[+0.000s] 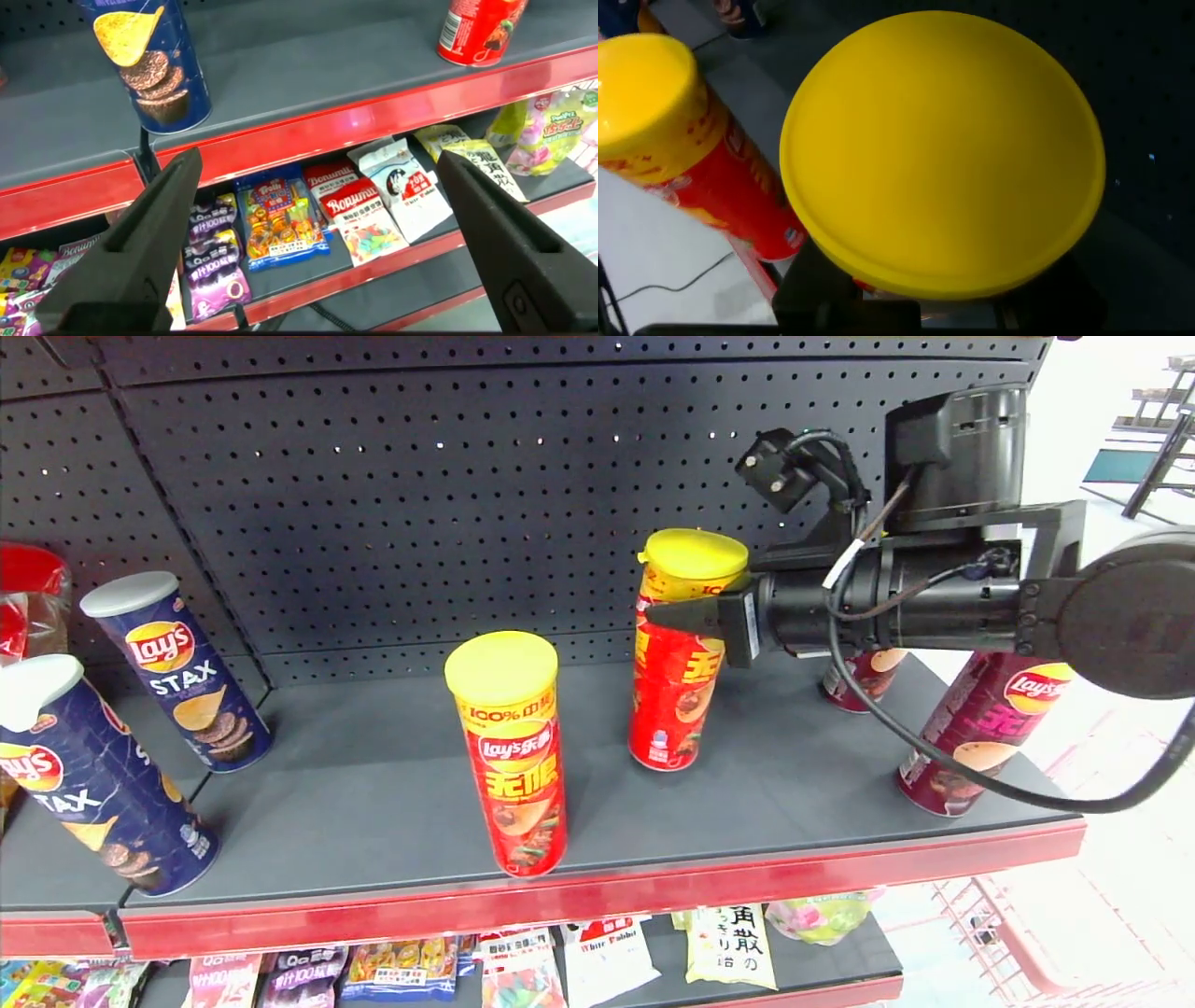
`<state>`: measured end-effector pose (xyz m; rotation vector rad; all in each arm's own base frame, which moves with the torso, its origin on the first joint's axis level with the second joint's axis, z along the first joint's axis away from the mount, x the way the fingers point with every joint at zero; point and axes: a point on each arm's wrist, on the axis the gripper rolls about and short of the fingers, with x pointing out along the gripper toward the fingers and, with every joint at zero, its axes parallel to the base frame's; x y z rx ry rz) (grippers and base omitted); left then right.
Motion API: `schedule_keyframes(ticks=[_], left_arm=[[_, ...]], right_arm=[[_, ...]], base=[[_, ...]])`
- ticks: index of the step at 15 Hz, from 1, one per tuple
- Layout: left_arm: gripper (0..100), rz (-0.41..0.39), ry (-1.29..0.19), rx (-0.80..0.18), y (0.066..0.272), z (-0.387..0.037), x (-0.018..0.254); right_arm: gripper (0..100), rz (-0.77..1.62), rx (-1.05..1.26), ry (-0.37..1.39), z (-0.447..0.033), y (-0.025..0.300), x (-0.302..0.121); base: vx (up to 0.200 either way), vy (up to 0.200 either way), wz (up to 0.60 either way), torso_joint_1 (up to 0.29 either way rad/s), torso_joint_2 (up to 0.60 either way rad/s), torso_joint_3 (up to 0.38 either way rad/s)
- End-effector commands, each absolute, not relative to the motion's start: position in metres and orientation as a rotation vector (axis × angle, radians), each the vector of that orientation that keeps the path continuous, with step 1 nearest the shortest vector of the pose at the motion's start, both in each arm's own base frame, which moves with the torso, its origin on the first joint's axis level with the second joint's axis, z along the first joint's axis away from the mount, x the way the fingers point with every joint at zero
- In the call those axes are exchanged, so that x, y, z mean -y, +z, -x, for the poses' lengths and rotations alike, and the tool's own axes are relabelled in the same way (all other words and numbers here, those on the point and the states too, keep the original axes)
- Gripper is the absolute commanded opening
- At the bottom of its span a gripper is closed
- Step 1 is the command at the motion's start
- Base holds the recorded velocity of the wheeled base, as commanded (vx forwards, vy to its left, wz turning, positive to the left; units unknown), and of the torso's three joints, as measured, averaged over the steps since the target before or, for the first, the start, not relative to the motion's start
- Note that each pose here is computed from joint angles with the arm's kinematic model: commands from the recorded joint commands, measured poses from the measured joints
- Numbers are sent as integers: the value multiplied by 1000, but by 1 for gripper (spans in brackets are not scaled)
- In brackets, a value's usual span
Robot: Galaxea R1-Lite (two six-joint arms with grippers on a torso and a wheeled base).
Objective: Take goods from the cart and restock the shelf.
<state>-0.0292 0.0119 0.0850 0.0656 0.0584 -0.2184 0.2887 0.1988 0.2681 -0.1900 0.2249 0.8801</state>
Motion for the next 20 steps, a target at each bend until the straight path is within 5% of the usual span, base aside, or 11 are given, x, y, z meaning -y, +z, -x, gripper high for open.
schedule_keyframes(ticks=[1,20], left_arm=[[100,-66,-216,-61,85,29,-12],[100,-69,-218,-59,85,29,-12]], right_arm=[[0,192,-239,889,-302,256,-211],[0,195,-168,957,-324,243,-261]], base=[[0,0,0,0,0,0],[0,0,0,0,0,0]])
